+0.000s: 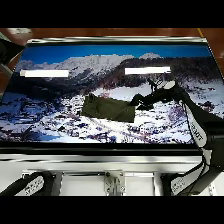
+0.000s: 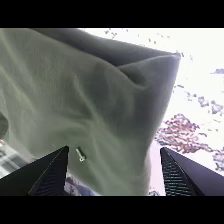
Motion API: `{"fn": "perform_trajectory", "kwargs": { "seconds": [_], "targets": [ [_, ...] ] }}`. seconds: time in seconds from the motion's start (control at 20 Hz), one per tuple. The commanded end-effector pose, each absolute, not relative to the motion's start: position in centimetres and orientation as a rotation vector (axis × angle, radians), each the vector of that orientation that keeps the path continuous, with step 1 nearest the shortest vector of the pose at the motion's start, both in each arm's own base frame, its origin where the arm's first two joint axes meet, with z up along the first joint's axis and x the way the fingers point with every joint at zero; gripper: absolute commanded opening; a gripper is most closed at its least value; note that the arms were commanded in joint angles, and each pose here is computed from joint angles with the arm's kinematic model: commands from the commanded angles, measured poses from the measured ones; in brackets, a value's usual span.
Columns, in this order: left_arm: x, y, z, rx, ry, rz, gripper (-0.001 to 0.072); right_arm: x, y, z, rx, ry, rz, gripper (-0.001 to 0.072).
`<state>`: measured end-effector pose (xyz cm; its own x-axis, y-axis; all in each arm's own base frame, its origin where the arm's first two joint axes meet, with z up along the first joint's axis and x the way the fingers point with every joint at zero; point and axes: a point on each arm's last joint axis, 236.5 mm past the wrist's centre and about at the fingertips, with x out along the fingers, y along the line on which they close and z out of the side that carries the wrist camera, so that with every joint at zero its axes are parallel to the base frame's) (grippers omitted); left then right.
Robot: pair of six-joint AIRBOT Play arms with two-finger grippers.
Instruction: Fold the shirts.
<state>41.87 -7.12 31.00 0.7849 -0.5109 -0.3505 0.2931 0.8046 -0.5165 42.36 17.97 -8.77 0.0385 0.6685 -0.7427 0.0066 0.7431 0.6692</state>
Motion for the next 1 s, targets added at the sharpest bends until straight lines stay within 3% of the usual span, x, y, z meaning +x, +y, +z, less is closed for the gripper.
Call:
{"fn": "perform_trajectory", "kwargs": {
  "seconds": [0.0, 0.25, 0.3, 0.35, 0.4, 0.65, 0.95],
  "targets": [
    [42.0, -9.0, 30.9, -0.428, 0.500, -0.496, 0.0036, 42.6, 18.7, -9.7, 0.587, 1.460, 0.546, 0.0699],
    [41.8, -10.3, 31.0, -0.422, 0.501, -0.525, 0.0036, 42.5, 19.7, -11.5, 0.619, 1.487, 0.505, 0.0670],
    [41.7, -10.4, 31.1, -0.421, 0.501, -0.527, 0.0036, 42.7, 19.9, -11.5, 0.623, 1.479, 0.502, 0.0459],
    [41.6, -10.6, 31.1, -0.422, 0.502, -0.532, 0.0036, 43.0, 20.0, -11.5, 0.626, 1.468, 0.499, 0.0202],
    [41.5, -10.7, 31.2, -0.421, 0.500, -0.534, 0.0036, 43.4, 20.0, -11.5, 0.622, 1.451, 0.495, 0.0057],
    [41.4, -10.8, 31.4, -0.419, 0.496, -0.536, 0.0036, 48.6, 16.0, -6.4, 0.600, 1.305, 0.526, 0.0054],
    [41.4, -10.8, 31.4, -0.419, 0.496, -0.536, 0.0036, 53.0, 0.4, 0.0, 0.795, 1.145, 0.321, 0.0054]
  ]
}}
